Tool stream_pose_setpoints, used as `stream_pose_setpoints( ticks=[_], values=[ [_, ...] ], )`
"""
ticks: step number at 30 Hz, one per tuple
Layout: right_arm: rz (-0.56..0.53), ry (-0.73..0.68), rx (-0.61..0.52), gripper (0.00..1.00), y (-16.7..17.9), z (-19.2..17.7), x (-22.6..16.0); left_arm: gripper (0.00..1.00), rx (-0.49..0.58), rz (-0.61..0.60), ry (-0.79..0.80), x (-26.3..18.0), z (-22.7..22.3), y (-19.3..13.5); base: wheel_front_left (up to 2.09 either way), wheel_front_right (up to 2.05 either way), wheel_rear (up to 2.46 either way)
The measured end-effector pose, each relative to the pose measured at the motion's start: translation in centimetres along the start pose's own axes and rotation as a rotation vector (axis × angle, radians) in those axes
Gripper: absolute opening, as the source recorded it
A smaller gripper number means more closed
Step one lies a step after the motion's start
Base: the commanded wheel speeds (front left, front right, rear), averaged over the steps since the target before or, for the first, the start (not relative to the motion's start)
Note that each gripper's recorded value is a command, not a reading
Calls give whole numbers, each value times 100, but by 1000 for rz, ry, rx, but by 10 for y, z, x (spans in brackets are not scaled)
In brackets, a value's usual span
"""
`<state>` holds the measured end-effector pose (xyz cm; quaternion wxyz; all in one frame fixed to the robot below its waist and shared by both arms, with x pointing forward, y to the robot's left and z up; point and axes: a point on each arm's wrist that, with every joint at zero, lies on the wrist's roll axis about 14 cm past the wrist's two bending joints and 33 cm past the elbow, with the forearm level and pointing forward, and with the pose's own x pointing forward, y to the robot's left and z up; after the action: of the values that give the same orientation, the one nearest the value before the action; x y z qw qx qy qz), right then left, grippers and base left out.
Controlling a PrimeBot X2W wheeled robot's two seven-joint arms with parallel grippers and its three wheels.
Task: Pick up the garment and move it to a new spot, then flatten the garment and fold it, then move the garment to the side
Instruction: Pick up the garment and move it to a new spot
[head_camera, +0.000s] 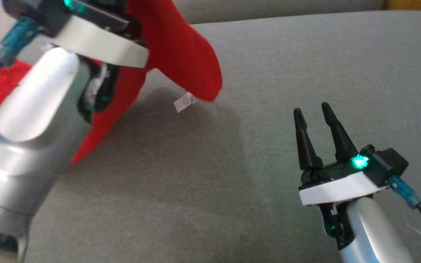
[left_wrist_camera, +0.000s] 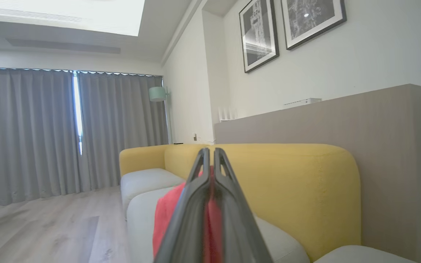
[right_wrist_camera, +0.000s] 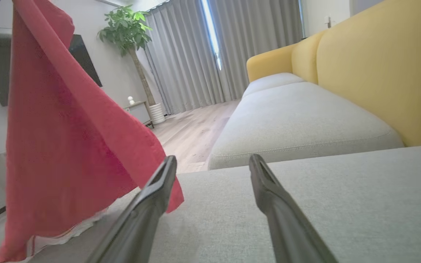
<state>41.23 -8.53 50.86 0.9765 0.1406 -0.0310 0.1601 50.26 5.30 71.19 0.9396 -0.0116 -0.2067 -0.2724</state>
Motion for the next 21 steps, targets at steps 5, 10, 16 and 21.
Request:
stream_pose_setpoints(
  ticks=[5, 10, 16, 21],
  values=[
    [-76, -32, 0, 100, -24, 12, -10, 0, -41, -69, -55, 36, 1, -43, 0, 0, 0],
    [-185, -122, -11, 100, -60, 44, -21, 0, -15, -114, -138, 76, 2, -83, 0, 0, 0],
    [-290, -164, -38, 100, -92, 60, -39, 97, -92, -365, 18, 58, -65, -180, 0, 0, 0],
    [-308, -186, -41, 100, -98, 67, -41, 100, -165, -478, 199, 6, -118, -228, 0, 0, 0]
  ],
)
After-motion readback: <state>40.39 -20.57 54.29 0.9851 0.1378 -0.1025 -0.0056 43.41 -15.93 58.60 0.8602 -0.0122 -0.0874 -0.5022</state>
